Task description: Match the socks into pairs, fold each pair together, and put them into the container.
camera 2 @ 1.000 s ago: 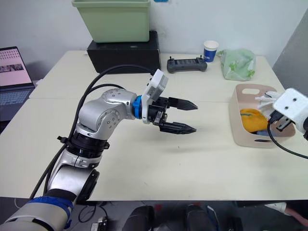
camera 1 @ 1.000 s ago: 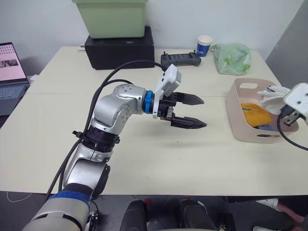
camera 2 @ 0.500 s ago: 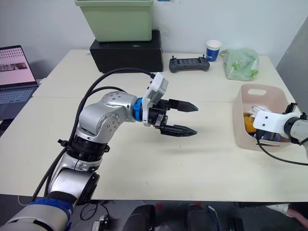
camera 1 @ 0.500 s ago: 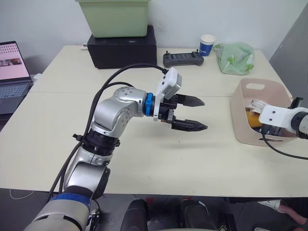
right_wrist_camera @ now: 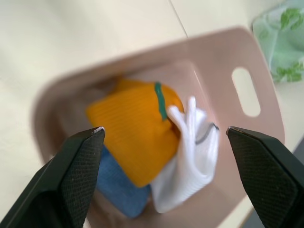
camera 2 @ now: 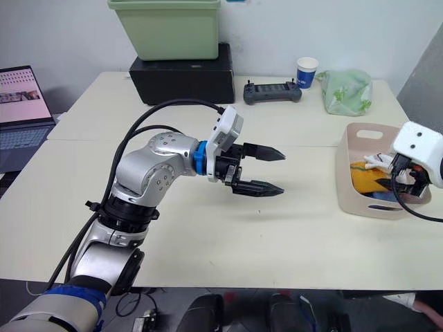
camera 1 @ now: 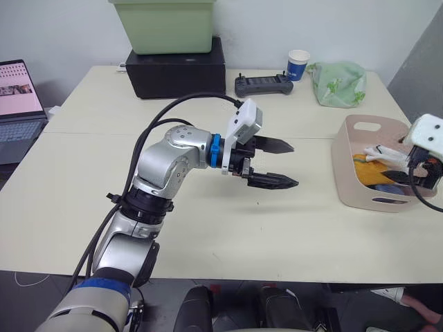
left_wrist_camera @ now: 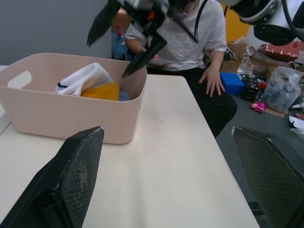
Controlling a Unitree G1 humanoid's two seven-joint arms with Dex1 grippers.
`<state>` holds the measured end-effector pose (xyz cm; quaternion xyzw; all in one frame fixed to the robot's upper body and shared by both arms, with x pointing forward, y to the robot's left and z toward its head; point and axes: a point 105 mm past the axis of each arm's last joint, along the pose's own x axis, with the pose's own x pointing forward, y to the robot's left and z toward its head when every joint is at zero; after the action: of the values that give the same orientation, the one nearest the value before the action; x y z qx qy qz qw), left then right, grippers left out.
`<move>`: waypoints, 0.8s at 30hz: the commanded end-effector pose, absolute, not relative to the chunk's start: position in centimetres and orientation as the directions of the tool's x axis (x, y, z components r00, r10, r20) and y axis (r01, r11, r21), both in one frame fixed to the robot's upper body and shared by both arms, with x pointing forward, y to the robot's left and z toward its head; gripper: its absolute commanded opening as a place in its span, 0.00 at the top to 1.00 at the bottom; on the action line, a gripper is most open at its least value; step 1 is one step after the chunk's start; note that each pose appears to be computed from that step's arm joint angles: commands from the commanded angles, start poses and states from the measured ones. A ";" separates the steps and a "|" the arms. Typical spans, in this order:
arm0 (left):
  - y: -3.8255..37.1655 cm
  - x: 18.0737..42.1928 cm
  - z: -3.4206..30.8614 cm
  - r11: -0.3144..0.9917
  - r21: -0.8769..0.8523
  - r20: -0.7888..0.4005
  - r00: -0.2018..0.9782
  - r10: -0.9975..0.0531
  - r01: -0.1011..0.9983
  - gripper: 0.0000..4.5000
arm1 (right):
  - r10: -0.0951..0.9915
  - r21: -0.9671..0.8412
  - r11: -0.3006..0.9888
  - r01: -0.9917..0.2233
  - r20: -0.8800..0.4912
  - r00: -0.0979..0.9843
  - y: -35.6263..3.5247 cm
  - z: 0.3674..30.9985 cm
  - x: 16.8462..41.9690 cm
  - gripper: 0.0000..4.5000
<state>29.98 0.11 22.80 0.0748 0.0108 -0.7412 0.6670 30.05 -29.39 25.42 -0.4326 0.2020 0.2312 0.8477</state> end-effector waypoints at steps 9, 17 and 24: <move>4.3 31.5 23.2 0.070 0.144 -0.110 0.086 -0.990 0.987 0.00 | 0.273 -0.742 0.575 -0.345 -0.224 0.936 -28.0 29.4 31.3 0.01; 14.9 33.2 20.4 0.447 0.285 -0.223 0.512 -0.829 0.848 0.00 | 0.543 -0.587 0.673 -0.451 -0.021 0.839 -19.2 27.9 29.6 0.01; 24.8 31.6 15.4 0.707 0.440 -0.226 0.830 -0.510 0.554 0.00 | 0.562 -0.530 0.706 -0.469 0.017 0.827 -15.4 20.3 28.9 0.01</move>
<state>31.60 23.19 13.98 0.2197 0.0775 -0.3321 0.9140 29.51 -16.13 19.67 -0.2405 -0.0470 0.2812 0.9278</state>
